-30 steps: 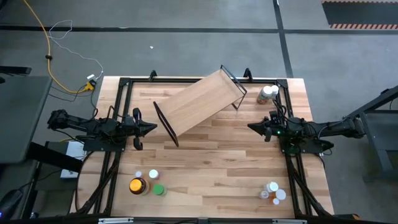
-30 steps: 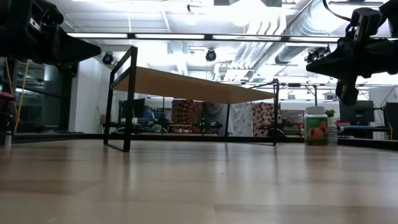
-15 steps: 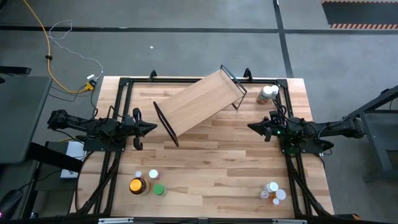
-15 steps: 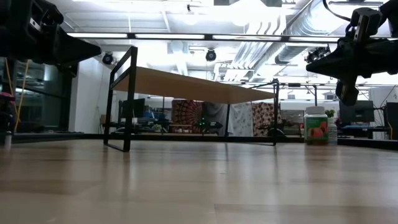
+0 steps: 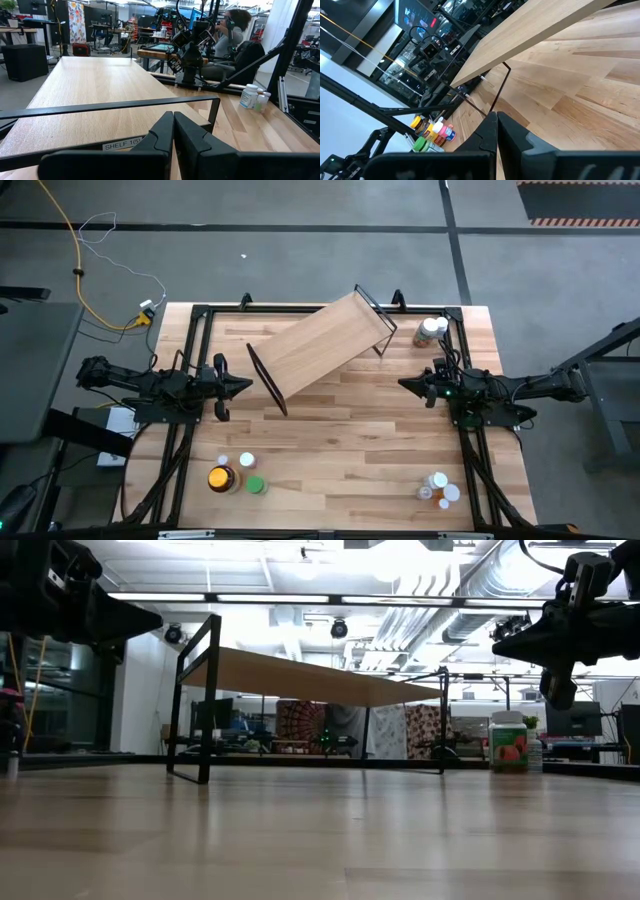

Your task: Pick and place medicine bottles onto shelf by color

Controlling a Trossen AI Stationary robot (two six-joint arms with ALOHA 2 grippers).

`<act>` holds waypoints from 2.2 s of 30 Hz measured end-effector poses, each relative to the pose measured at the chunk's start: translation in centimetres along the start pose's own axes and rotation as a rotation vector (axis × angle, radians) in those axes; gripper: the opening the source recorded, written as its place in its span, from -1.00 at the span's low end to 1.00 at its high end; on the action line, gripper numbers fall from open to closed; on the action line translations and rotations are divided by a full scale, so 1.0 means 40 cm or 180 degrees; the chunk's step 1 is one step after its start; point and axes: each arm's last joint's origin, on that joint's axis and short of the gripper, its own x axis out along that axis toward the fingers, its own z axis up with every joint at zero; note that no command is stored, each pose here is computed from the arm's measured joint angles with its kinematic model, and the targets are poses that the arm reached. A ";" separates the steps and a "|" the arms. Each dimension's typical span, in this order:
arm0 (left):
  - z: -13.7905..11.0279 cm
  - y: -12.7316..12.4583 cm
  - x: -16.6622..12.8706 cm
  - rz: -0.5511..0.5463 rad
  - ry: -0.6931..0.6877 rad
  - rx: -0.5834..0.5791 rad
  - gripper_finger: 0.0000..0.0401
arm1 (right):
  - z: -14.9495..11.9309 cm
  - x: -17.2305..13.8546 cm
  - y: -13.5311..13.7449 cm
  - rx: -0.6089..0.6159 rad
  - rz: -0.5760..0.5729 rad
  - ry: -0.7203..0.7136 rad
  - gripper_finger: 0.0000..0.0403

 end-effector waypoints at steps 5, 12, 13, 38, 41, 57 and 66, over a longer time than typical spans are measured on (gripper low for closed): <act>0.000 0.000 0.000 0.0000 0.0000 0.0000 -0.98 | 0.000 0.000 0.000 -0.0001 -0.0001 -0.0001 -1.00; 0.000 0.000 0.000 0.0000 0.0000 0.0000 -0.98 | 0.000 0.000 0.000 -0.0001 0.0000 0.0000 -1.00; 0.000 0.000 0.000 0.0000 0.0001 0.0000 -0.98 | 0.000 0.000 0.000 -0.0001 -0.0001 0.0000 -1.00; 0.001 0.000 0.000 0.0000 -0.0010 -0.0005 -0.98 | 0.000 0.000 0.000 0.0000 -0.0001 0.0000 -1.00; 0.005 0.000 0.000 -0.0004 -0.0057 -0.0026 -0.98 | 0.000 0.000 0.000 0.0000 -0.0001 0.0000 -1.00; 0.089 -0.025 -0.004 -0.0554 -0.0622 -0.0267 -0.61 | 0.000 0.000 0.000 0.0000 -0.0001 -0.0001 -1.00; 0.185 -0.079 0.031 -0.0784 -0.0226 0.0048 0.12 | 0.000 0.000 0.000 -0.0001 -0.0001 -0.0001 -1.00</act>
